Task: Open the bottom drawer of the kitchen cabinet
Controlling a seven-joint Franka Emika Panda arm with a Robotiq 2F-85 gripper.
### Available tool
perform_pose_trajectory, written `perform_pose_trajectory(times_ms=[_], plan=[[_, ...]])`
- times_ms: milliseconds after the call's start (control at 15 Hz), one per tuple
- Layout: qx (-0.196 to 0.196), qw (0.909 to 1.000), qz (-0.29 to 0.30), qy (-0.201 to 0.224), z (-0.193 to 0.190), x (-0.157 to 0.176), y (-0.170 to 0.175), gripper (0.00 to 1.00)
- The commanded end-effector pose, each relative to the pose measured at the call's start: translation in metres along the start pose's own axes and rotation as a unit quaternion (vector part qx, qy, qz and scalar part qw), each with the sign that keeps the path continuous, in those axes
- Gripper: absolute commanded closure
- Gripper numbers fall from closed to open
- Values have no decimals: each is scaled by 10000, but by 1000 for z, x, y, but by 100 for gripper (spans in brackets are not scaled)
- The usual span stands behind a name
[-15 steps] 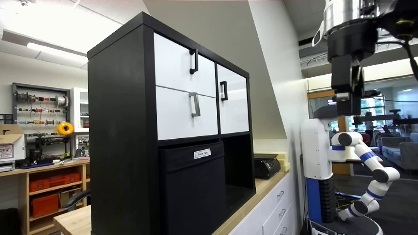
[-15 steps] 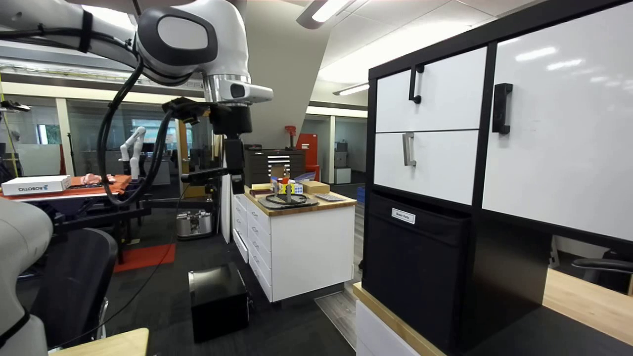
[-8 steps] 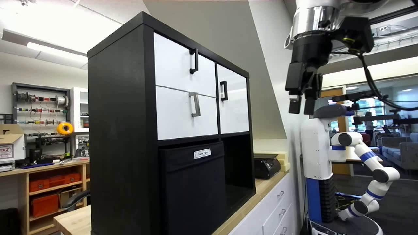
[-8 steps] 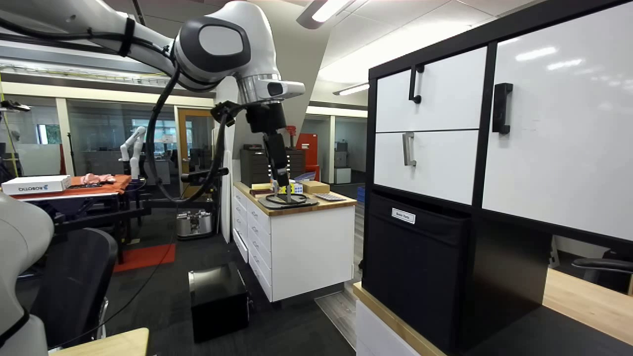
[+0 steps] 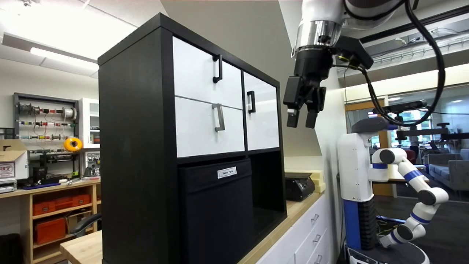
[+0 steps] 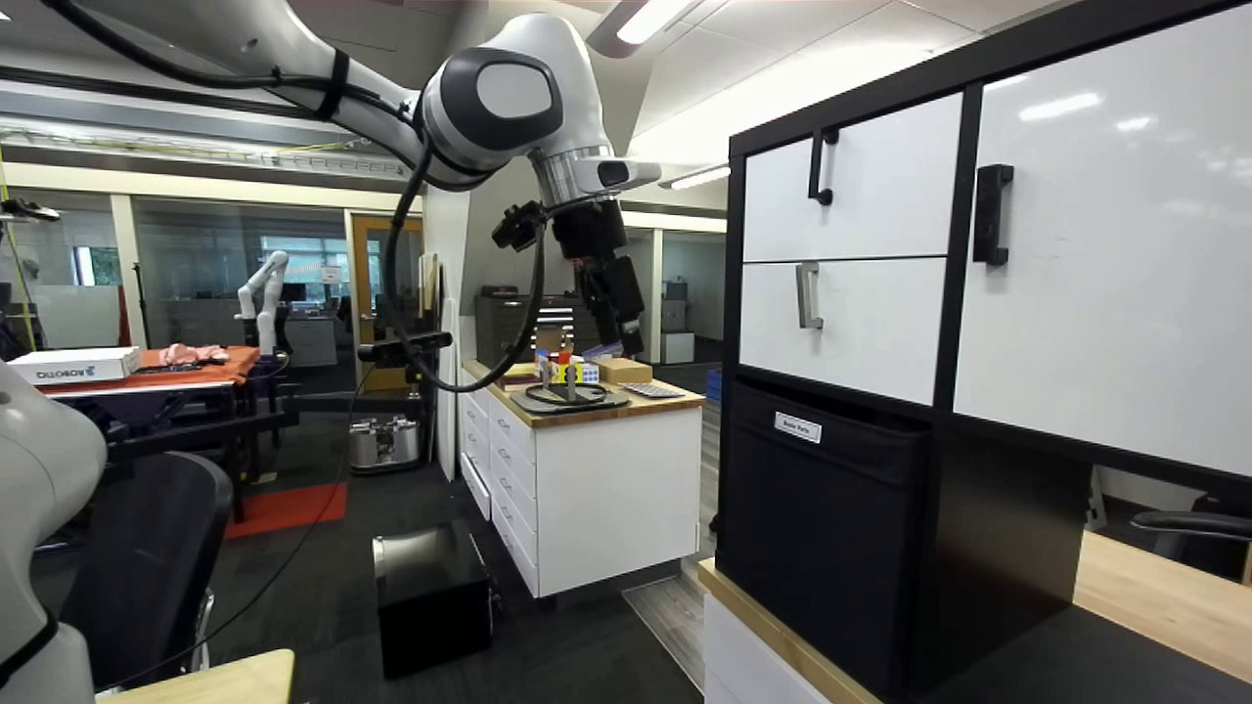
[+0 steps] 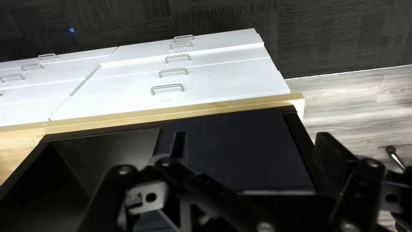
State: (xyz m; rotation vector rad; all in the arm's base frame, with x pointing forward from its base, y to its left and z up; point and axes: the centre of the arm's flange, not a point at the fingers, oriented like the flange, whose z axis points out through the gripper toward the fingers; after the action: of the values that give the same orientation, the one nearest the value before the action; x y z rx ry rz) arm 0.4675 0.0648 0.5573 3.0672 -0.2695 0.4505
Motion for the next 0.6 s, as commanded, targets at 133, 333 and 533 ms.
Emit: perform_pose_trajectory(times_ms=[133,333,533], plan=[[4,10000,-6,17,-1,4,-1,0],[4,10000,-7,19,-1,4,-1,0],[-49,9999,-74,144,0,12,-3,0]])
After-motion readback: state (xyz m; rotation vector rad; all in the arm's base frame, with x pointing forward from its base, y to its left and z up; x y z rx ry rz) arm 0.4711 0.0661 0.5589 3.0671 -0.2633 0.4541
